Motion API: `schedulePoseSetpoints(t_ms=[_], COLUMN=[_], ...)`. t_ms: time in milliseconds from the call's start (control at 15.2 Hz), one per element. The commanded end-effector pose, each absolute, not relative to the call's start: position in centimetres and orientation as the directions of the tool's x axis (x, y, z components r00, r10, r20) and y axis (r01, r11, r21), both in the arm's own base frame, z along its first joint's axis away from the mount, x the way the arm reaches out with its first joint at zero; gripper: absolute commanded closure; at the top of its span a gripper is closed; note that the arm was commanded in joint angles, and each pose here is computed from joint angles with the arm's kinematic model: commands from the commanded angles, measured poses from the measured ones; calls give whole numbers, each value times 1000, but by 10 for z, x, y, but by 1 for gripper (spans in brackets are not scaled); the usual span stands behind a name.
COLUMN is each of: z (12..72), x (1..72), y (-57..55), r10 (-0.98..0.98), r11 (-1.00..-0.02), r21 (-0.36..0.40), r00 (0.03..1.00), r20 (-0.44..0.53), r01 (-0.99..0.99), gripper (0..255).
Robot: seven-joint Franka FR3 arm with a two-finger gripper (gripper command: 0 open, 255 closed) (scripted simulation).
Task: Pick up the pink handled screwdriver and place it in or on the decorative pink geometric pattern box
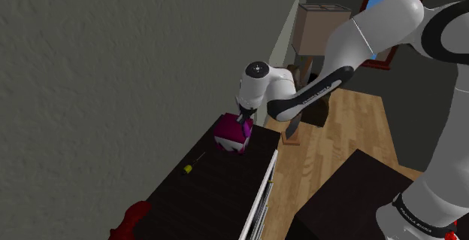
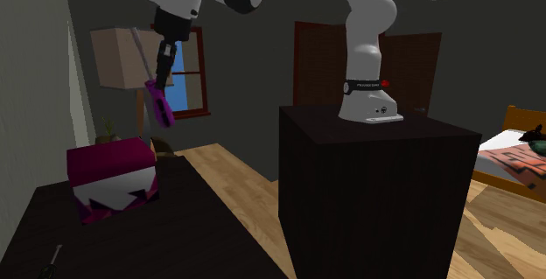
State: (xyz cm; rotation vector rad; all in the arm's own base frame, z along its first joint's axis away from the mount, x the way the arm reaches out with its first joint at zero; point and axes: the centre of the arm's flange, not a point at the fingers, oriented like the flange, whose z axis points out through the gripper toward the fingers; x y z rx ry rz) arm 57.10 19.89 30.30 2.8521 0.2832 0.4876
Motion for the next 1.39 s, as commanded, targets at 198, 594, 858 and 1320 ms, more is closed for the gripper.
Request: schedulePoseSetpoints(t_ms=[198,594,858,1320], z=[302,302,303,266], x=[628,700,740,740], y=[170,137,118,118], r10=[230,230,230,230], r11=[-953,-953,-953,-953], r21=[261,261,261,261], r00=[925,925,925,925], r20=[301,301,301,301], r01=[152,152,152,152], gripper=[255,255,255,255])
